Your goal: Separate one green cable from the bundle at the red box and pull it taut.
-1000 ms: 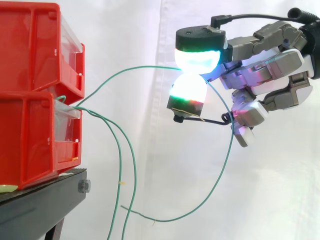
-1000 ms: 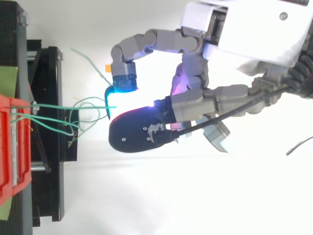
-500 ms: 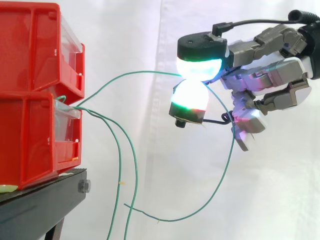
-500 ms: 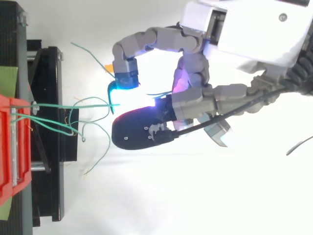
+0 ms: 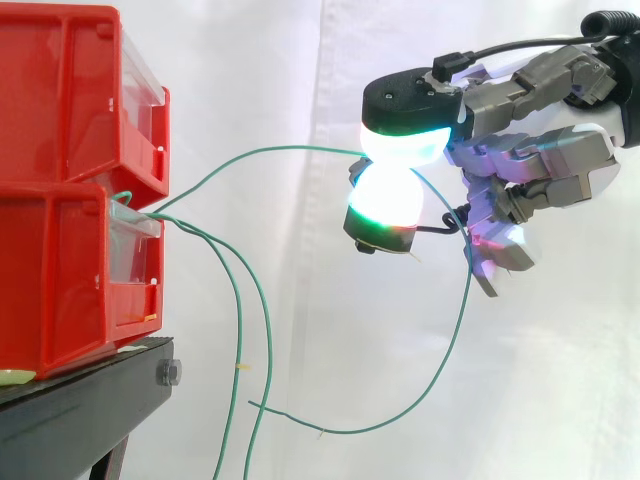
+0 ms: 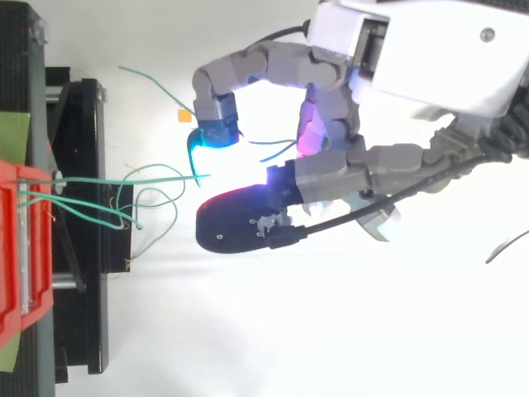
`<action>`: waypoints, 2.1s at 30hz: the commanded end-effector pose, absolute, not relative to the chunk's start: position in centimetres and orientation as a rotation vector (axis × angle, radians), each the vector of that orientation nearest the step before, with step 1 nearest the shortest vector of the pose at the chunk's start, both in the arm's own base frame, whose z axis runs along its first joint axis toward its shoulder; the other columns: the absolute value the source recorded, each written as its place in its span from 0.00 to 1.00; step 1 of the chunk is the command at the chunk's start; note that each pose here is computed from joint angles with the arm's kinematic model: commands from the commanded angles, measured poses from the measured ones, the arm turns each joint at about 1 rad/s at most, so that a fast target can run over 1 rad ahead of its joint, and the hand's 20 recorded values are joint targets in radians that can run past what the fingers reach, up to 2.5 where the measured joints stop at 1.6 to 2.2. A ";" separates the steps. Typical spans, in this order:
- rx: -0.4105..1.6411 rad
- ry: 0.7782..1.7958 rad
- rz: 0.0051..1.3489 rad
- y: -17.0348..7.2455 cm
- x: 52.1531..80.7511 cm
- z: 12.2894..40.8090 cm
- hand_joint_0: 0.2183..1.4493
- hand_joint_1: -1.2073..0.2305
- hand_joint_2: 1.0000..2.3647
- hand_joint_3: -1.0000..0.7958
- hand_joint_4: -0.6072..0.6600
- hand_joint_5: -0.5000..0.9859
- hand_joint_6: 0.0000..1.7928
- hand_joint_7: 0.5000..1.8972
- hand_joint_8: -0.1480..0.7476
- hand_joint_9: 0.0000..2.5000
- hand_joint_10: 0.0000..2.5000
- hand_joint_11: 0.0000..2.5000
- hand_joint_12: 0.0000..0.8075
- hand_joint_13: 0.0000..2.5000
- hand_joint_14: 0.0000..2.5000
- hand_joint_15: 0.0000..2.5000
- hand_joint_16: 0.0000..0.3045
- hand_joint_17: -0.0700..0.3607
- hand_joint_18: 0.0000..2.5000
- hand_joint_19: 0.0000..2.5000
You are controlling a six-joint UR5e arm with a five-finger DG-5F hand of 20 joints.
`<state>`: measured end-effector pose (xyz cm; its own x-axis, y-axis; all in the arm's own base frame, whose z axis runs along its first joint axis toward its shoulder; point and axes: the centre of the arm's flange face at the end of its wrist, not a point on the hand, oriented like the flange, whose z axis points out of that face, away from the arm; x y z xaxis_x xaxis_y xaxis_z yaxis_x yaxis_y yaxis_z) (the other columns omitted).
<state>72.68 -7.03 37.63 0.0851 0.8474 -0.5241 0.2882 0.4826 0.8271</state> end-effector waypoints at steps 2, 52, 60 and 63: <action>1.042 1.477 0.559 -6.9 72.7 37.8 0.42 0.38 0.01 0.43 0.50 0.44 0.28 0.60 0.40 0.83 0.01 0.24 0.46 0.58 0.01 0.23 0.18 0.44 0.44 0.21; 1.056 1.498 0.568 -8.1 65.9 39.3 0.41 0.38 0.01 0.44 0.50 0.44 0.28 0.60 0.39 0.83 0.01 0.25 0.46 0.58 0.01 0.23 0.18 0.44 0.44 0.21; 1.047 1.482 0.579 -8.0 66.2 39.6 0.41 0.38 0.01 0.44 0.50 0.44 0.28 0.60 0.39 0.83 0.01 0.25 0.46 0.58 0.01 0.23 0.17 0.44 0.44 0.21; 1.042 1.463 0.586 -8.1 66.4 39.8 0.41 0.38 0.01 0.44 0.49 0.44 0.28 0.60 0.39 0.83 0.01 0.25 0.46 0.58 0.01 0.23 0.17 0.44 0.44 0.21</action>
